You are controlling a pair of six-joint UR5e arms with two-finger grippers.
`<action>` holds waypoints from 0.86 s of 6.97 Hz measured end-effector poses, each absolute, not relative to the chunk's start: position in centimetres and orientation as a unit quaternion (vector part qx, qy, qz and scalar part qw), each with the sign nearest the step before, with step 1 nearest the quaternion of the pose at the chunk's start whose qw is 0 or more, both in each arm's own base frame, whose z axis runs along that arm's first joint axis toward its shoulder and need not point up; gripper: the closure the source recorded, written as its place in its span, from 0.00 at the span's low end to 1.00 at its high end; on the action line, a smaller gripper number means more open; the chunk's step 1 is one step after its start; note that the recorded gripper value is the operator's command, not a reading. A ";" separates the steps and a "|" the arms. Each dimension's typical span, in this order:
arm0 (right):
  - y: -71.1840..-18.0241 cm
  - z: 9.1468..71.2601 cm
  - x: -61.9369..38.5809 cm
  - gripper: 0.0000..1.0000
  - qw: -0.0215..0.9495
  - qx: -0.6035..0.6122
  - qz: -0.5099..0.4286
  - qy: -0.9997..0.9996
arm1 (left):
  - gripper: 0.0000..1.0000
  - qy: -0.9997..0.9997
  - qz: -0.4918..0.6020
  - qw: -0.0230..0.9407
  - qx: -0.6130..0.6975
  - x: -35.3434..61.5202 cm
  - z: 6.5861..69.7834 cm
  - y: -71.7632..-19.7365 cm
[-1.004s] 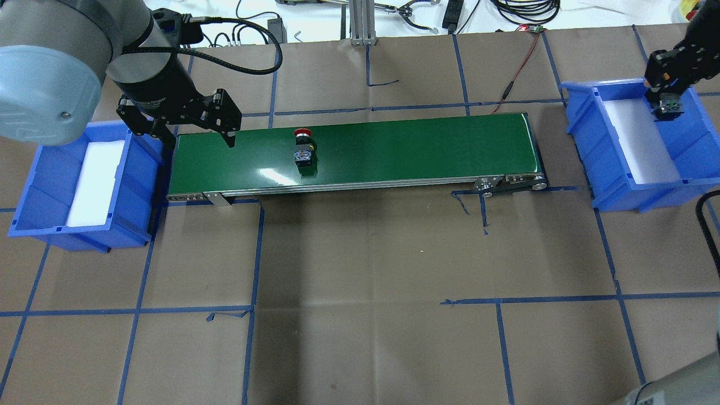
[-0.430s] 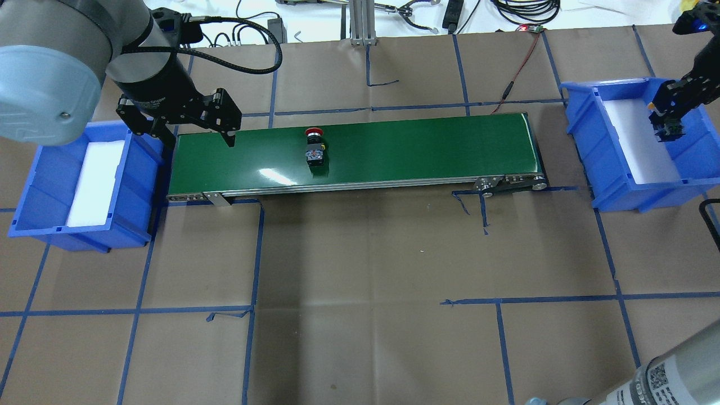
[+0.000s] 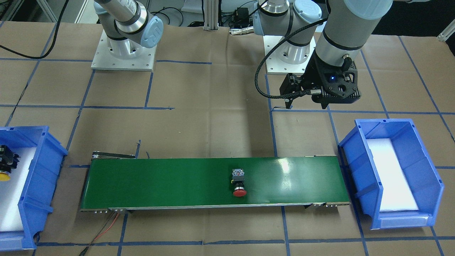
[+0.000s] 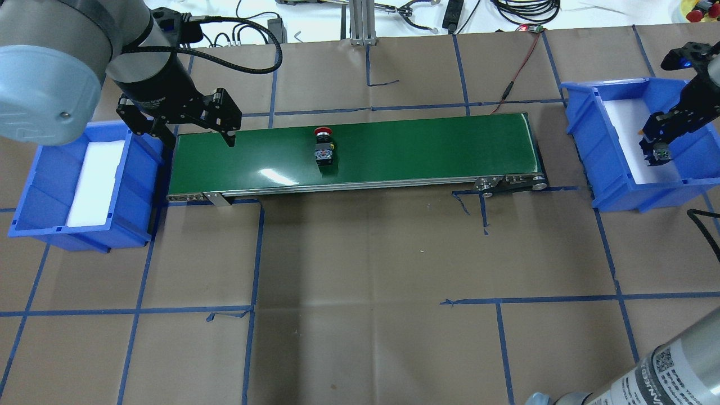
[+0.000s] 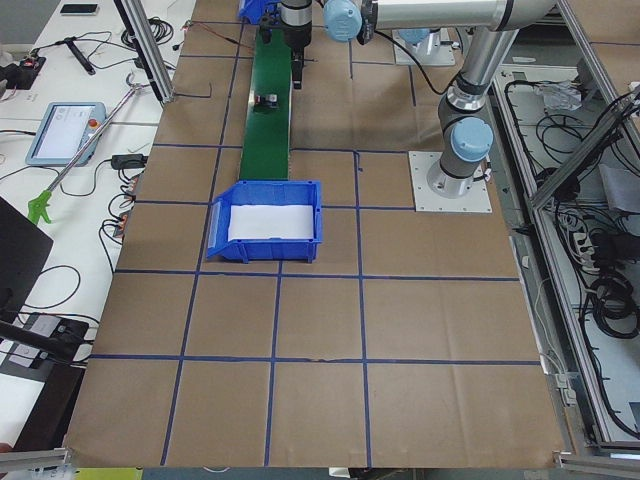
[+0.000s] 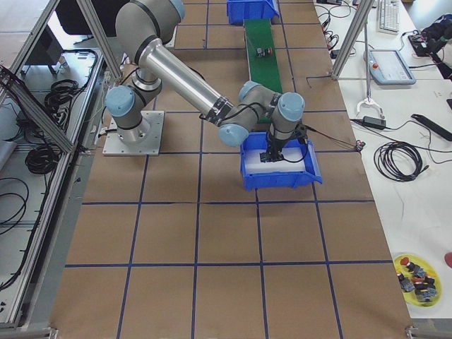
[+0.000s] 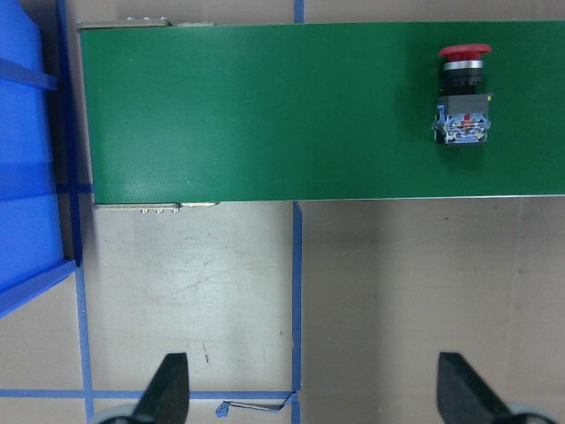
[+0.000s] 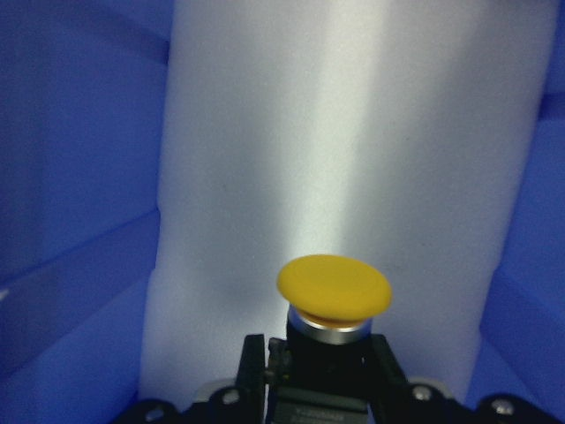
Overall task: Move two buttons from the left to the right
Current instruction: 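Carry the yellow button into the far bin with the right gripper, then release the yellow button in the bin and raise the right gripper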
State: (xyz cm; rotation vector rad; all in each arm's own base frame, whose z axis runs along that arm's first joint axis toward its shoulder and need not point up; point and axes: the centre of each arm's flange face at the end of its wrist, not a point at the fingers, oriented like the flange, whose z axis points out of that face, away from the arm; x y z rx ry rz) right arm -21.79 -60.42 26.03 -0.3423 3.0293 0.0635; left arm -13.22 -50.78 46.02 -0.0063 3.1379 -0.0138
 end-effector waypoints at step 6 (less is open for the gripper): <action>-58.8 22.6 -21.1 0.01 0.061 -0.121 0.049 0.990 | 0.00 1.000 -0.005 0.002 -0.002 -13.2 46.1 -50.8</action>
